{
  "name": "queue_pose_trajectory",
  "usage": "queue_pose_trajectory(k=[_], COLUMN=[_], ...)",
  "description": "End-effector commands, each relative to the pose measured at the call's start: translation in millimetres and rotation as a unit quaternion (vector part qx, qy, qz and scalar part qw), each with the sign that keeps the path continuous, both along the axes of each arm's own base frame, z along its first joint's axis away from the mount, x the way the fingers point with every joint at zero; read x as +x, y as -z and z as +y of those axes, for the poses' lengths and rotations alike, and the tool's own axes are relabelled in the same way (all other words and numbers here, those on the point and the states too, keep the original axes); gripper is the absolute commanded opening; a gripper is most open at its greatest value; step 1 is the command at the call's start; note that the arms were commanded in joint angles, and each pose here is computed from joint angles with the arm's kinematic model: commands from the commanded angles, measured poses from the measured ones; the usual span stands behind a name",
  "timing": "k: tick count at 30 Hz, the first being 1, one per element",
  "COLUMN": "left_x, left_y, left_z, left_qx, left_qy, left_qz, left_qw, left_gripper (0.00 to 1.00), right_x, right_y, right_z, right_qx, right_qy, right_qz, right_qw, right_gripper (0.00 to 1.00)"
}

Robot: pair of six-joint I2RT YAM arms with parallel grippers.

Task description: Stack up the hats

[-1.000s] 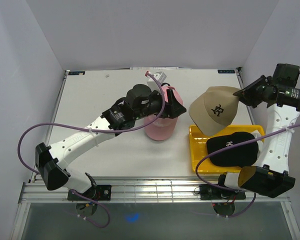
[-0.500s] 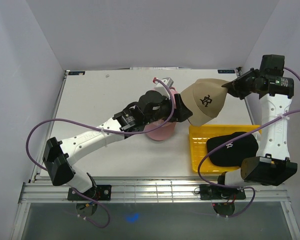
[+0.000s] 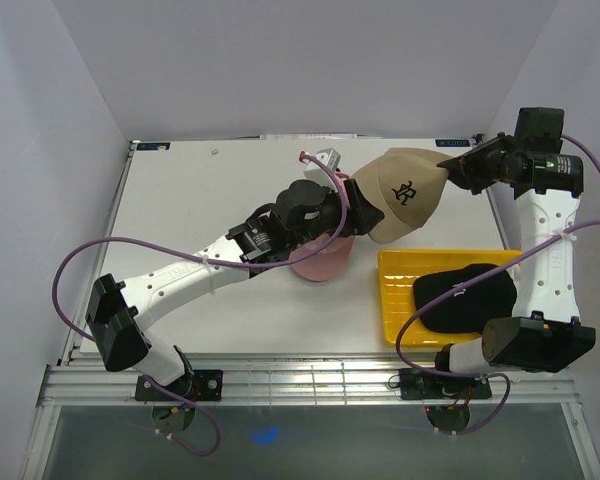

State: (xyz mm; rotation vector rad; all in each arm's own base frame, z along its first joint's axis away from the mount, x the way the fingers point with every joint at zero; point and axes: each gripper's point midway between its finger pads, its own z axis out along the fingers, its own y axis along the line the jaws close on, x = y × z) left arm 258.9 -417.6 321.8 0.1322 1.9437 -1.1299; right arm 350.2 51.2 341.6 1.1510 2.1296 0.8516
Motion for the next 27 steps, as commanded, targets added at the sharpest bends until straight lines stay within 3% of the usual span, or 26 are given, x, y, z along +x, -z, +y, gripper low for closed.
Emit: queue_pose_trajectory(k=[1, 5, 9, 12, 13, 16, 17, 19, 20, 23, 25, 27], left_x=[5.1, 7.5, 9.5, 11.7, 13.1, 13.0, 12.7, 15.2, 14.3, 25.8, 35.9, 38.0], left_y=[-16.7, -19.4, -24.8, -29.6, -30.9, -48.3, -57.1, -82.5, -107.4, -131.1, -151.9, -167.3], left_z=[-4.5, -7.1, -7.3, -8.7, -8.2, -1.3, 2.1, 13.1, 18.8, 37.8, 56.8, 68.2], left_qx=[-0.022, -0.026, -0.028, -0.016, -0.015, -0.031, -0.039, -0.055, -0.078, -0.116, -0.155, -0.196], left_qy=[-0.012, -0.015, -0.022, -0.025, -0.028, -0.033, -0.036, -0.052, -0.055, -0.067, -0.084, -0.095], left_qz=[-0.015, -0.014, -0.011, -0.004, -0.002, 0.008, 0.010, 0.015, 0.008, 0.039, 0.049, 0.068], left_qw=[1.000, 0.999, 0.999, 1.000, 0.999, 0.999, 0.999, 0.997, 0.995, 0.990, 0.983, 0.974], left_gripper=[0.71, 0.59, 0.28, 0.13, 0.00, 0.00, 0.00, 0.00, 0.00, 0.00, 0.00, 0.00], right_x=[-4.9, -7.8, -10.3, -10.9, -10.9, -8.6, -1.2, 2.2, 7.6, 16.3, 23.7, 29.7], right_y=[-18.9, -16.6, -18.0, -19.7, -19.5, -20.1, -33.5, -30.9, -37.9, -44.8, -52.5, -55.3], right_z=[7.7, 12.1, 18.6, 26.4, 28.3, 33.3, 40.0, 42.5, 43.5, 34.6, 28.6, 20.1], right_qx=[0.024, 0.037, 0.044, 0.041, 0.036, 0.005, 0.002, -0.025, -0.036, -0.085, -0.106, -0.132], right_qy=[0.006, 0.009, 0.006, -0.005, -0.011, -0.044, -0.075, -0.110, -0.123, -0.126, -0.117, -0.103], right_qz=[-0.036, -0.035, -0.040, -0.045, -0.047, -0.069, -0.117, -0.150, -0.179, -0.205, -0.217, -0.224], right_qw=[0.999, 0.999, 0.998, 0.998, 0.998, 0.997, 0.990, 0.982, 0.976, 0.967, 0.963, 0.960], right_gripper=[0.08, 0.08, 0.08, 0.08, 0.08, 0.09, 0.12, 0.38, 0.66, 0.98, 0.90, 0.89])
